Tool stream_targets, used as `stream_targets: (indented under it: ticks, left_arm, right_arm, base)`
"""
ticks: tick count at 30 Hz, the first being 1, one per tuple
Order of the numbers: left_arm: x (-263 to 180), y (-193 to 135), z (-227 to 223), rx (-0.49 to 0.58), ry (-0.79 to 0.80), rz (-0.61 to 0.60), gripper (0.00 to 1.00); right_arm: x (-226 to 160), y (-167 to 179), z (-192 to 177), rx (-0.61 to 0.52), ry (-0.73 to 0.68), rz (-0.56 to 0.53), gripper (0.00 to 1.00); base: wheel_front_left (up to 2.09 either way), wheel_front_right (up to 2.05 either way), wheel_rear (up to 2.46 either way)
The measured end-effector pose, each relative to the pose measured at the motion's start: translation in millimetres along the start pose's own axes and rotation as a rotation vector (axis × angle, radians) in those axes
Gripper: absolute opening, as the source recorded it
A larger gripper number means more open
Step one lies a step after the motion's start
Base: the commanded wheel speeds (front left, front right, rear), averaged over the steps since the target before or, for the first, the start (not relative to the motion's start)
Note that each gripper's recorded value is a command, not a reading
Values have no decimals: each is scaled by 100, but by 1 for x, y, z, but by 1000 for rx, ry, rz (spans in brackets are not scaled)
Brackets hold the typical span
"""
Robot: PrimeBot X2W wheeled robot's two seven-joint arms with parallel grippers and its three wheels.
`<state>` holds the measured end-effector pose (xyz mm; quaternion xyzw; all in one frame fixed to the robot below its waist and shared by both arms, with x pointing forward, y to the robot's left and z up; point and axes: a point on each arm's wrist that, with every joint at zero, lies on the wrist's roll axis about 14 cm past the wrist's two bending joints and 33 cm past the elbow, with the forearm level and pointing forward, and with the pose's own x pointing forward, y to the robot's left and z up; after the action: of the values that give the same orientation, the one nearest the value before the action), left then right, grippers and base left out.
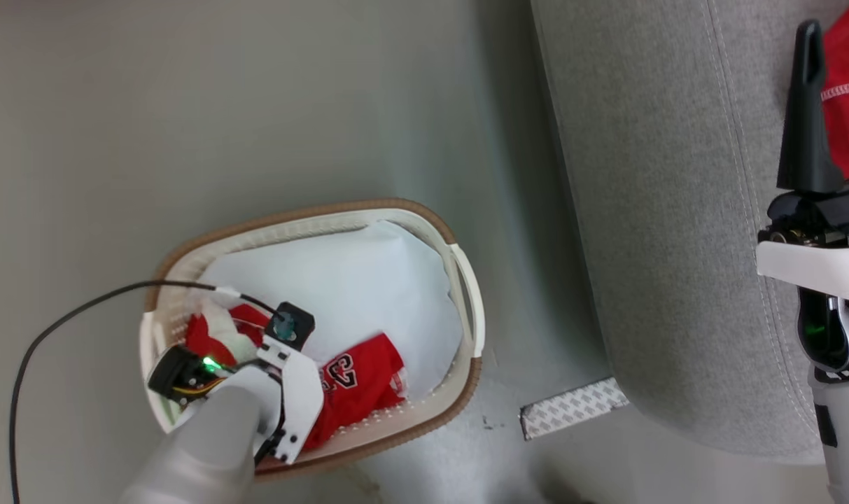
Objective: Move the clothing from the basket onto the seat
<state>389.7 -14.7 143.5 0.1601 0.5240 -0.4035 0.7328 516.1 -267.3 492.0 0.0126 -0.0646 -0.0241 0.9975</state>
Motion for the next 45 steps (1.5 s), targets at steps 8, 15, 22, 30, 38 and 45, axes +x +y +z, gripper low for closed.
stream_targets:
  ticks: [8,15,22,30,38,45]
  left_arm:
    - [25,-10,-28,91,208,-59,100]
    - [39,-9,-55,154,385,-83,100]
    - [48,-10,-55,145,395,-101,0]
    - [42,-8,-38,116,318,-94,0]
    - [15,-24,-1,76,167,-90,0]
    - [-28,-40,35,57,-26,-67,0]
  right_arm:
    - [1,-6,-15,-28,36,-14,100]
    - [2,-9,-30,-39,68,-25,100]
    - [2,-13,-32,-47,73,-40,100]
    - [3,-14,-25,-44,56,-46,100]
    - [-6,-20,7,-47,2,-60,100]
    - [-25,-17,38,-31,-39,-50,100]
  base:
    - [0,0,0]
    - [0,0,0]
    - [0,0,0]
    - [0,0,0]
    - [0,0,0]
    - [0,0,0]
